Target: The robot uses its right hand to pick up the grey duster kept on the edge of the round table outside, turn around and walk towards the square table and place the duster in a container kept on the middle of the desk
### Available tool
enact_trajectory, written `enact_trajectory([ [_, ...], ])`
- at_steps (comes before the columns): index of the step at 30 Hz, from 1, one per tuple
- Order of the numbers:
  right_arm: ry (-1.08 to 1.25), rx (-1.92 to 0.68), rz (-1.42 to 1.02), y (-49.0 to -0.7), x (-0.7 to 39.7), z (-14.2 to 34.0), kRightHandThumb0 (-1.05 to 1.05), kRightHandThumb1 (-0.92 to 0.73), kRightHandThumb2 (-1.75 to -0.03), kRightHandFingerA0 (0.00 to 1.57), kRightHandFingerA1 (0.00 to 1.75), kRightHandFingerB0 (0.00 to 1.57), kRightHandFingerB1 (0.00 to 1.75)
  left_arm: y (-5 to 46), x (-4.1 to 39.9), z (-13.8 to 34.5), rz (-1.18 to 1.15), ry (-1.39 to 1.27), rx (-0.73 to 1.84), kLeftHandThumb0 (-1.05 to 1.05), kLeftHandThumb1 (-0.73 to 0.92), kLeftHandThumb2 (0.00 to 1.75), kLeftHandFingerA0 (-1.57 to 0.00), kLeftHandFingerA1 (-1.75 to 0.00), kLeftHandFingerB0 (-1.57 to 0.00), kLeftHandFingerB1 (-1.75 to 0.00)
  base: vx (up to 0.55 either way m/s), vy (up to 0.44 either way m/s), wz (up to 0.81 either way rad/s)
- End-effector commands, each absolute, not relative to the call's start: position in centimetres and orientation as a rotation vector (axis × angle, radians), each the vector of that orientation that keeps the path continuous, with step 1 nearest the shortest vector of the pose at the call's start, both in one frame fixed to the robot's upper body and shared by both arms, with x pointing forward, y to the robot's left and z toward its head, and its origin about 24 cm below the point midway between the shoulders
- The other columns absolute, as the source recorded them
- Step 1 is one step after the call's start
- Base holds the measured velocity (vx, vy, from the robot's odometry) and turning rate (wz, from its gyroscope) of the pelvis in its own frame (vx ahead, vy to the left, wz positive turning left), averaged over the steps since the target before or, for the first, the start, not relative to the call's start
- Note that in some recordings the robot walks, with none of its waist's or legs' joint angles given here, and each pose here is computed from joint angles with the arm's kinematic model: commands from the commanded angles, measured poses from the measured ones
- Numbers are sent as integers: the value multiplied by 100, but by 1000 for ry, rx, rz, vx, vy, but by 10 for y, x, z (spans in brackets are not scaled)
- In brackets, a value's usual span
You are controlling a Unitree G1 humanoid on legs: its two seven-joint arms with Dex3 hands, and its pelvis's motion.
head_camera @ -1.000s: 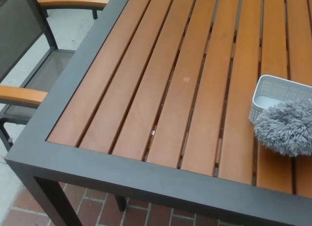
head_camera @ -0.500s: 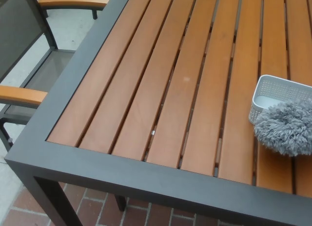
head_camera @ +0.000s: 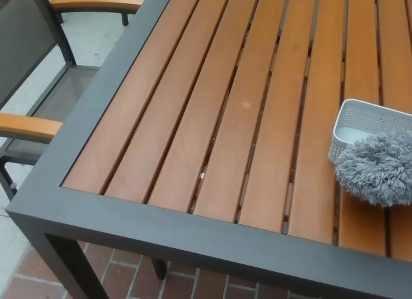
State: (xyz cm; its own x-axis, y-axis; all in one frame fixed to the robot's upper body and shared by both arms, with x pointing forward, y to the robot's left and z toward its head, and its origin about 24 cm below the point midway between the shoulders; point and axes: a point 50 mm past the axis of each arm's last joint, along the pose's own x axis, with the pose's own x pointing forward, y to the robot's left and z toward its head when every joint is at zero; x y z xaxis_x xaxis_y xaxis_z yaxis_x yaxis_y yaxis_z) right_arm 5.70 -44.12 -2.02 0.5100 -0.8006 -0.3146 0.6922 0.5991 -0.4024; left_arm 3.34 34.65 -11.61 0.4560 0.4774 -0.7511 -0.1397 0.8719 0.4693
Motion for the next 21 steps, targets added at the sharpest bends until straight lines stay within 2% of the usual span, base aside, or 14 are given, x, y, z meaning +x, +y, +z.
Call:
enact_trajectory([
  [1, 914, -25, -928, -408, 4, -77, -62, -60, -99, 0, 46, 0, 31, 350, 44, -104, 407, 859, 374, -31, 19, 112, -132, -134, -123, -125, 0, 0, 0],
  [2, 914, -25, -928, -408, 4, -77, -62, -60, -99, 0, 46, 0, 31, 350, 45, -104, 408, 847, 370, -31, 19, 112, -132, -134, -123, -125, 0, 0, 0],
  [3, 913, -24, -929, -408, 4, -77, -62, -60, -99, 0, 46, 0, 31, 350, 45, -103, 411, 835, 370, -65, -1, 153, -107, -160, -103, -140, 0, 0, 0],
  [8, 913, -24, -929, -408, 4, -77, -62, -60, -99, 0, 46, 0, 31, 350, 45, -103, 416, 833, 375, -65, -1, 153, -107, -160, -103, -140, 0, 0, 0],
  [9, 915, -25, -929, -408, 3, -77, -62, -60, -99, 0, 46, 0, 31, 351, 44, -104, 419, 848, 380, -94, 8, 140, -117, -163, -110, -142, 0, 0, 0],
  [10, 916, -26, -930, -409, 2, -76, -62, -60, -99, 0, 46, 0, 31, 352, 43, -104, 424, 865, 386, -94, 8, 140, -117, -163, -110, -142, 0, 0, 0],
  [11, 915, -26, -929, -409, 2, -76, -62, -60, -99, 0, 46, 0, 31, 352, 43, -104, 420, 870, 387, -75, 18, 132, -136, -164, -106, -133, 0, 0, 0],
  [12, 914, -26, -929, -409, 2, -76, -62, -60, -99, 0, 46, 0, 31, 352, 43, -104, 416, 871, 386, -75, 18, 132, -136, -164, -106, -133, 0, 0, 0],
  [13, 912, -26, -928, -409, 3, -76, -62, -60, -99, 0, 46, 0, 31, 352, 43, -104, 413, 872, 387, -85, 4, 148, -112, -166, -105, -143, 0, 0, 0],
  [16, 910, -25, -927, -409, 4, -76, -62, -60, -99, 0, 46, 0, 31, 352, 44, -104, 414, 872, 389, -85, 4, 148, -112, -166, -105, -143, 0, 0, 0],
  [17, 911, -26, -927, -409, 4, -76, -62, -60, -99, 0, 46, 0, 31, 352, 43, -105, 418, 873, 384, -76, -1, 152, -108, -167, -101, -143, 0, 0, 0],
  [18, 911, -26, -927, -409, 3, -76, -62, -60, -99, 0, 46, 0, 31, 352, 43, -105, 424, 874, 379, -76, -1, 152, -108, -167, -101, -143, 0, 0, 0],
  [19, 912, -26, -928, -409, 2, -76, -62, -60, -99, 0, 46, 0, 31, 351, 42, -105, 422, 878, 384, -79, 18, 137, -125, -160, -98, -131, 0, 0, 0],
  [21, 914, -27, -928, -409, 1, -76, -62, -60, -99, 0, 46, 0, 31, 352, 41, -105, 420, 881, 387, -79, 18, 137, -125, -160, -98, -131, 0, 0, 0],
])
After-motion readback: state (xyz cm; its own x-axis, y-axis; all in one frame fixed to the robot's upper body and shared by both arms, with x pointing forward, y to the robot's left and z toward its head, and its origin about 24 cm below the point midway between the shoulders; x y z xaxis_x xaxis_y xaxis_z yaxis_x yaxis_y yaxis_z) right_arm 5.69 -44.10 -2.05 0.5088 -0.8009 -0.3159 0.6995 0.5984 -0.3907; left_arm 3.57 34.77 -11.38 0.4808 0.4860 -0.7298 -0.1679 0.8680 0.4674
